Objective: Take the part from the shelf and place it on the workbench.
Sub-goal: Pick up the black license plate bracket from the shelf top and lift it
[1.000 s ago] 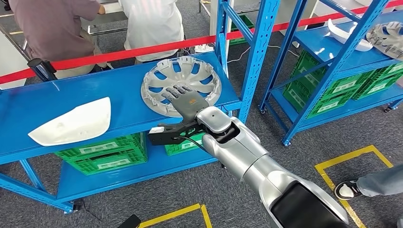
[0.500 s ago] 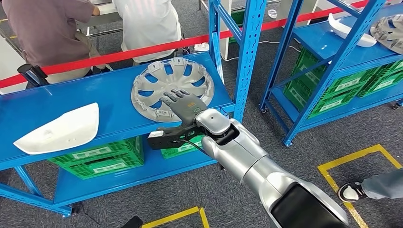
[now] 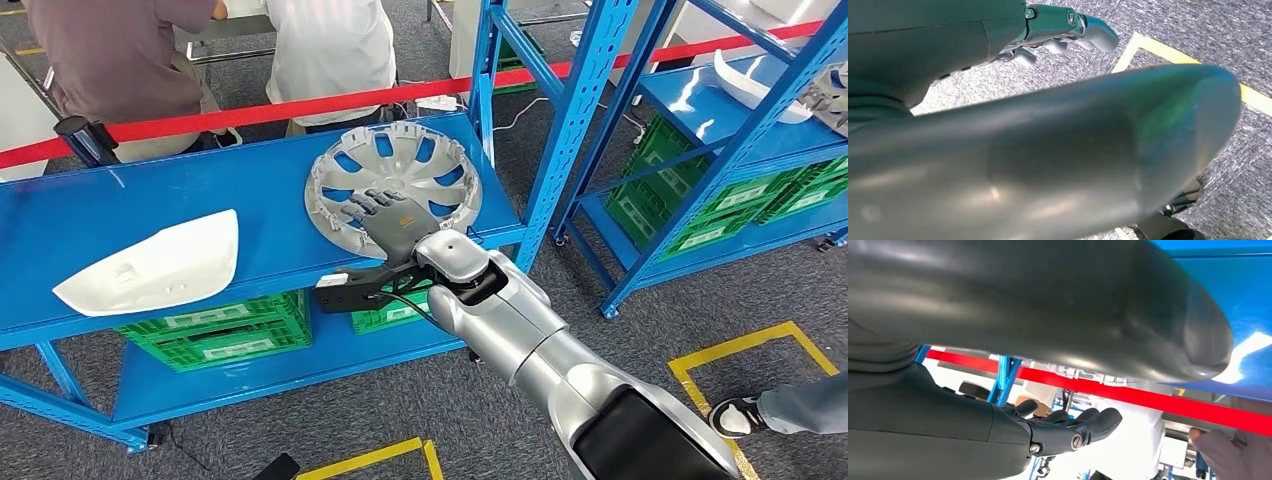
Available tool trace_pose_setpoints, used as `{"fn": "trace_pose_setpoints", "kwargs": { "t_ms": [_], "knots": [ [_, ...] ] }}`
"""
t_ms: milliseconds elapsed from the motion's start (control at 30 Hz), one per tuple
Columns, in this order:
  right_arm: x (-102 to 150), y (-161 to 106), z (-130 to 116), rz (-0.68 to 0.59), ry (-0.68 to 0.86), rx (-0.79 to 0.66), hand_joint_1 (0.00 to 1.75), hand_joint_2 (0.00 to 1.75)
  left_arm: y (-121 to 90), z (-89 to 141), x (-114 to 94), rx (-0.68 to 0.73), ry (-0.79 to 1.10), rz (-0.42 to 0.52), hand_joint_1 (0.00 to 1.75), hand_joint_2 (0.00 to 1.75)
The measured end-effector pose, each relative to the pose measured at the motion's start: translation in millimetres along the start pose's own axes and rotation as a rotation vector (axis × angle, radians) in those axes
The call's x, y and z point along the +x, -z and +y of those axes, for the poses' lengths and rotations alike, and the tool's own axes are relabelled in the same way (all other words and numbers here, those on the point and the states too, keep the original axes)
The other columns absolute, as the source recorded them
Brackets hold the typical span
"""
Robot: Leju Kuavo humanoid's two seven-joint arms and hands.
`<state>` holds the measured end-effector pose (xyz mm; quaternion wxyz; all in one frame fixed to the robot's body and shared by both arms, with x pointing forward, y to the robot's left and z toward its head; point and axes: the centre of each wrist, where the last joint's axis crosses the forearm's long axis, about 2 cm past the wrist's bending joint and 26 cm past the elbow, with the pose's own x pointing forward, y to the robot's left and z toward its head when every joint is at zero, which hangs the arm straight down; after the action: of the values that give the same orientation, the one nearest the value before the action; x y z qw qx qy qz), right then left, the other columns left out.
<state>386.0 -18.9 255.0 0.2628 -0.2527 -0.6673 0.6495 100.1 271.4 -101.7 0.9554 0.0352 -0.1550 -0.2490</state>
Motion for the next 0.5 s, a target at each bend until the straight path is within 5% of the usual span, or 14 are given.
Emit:
{"fn": "trace_pose_setpoints", "kwargs": {
  "t_ms": [500],
  "knots": [
    [0.8,0.5,-0.1,0.023,0.0,0.004,0.0,0.0,0.1,1.9,-0.3,0.004,0.005,0.003,0.0,0.0]
  ]
}}
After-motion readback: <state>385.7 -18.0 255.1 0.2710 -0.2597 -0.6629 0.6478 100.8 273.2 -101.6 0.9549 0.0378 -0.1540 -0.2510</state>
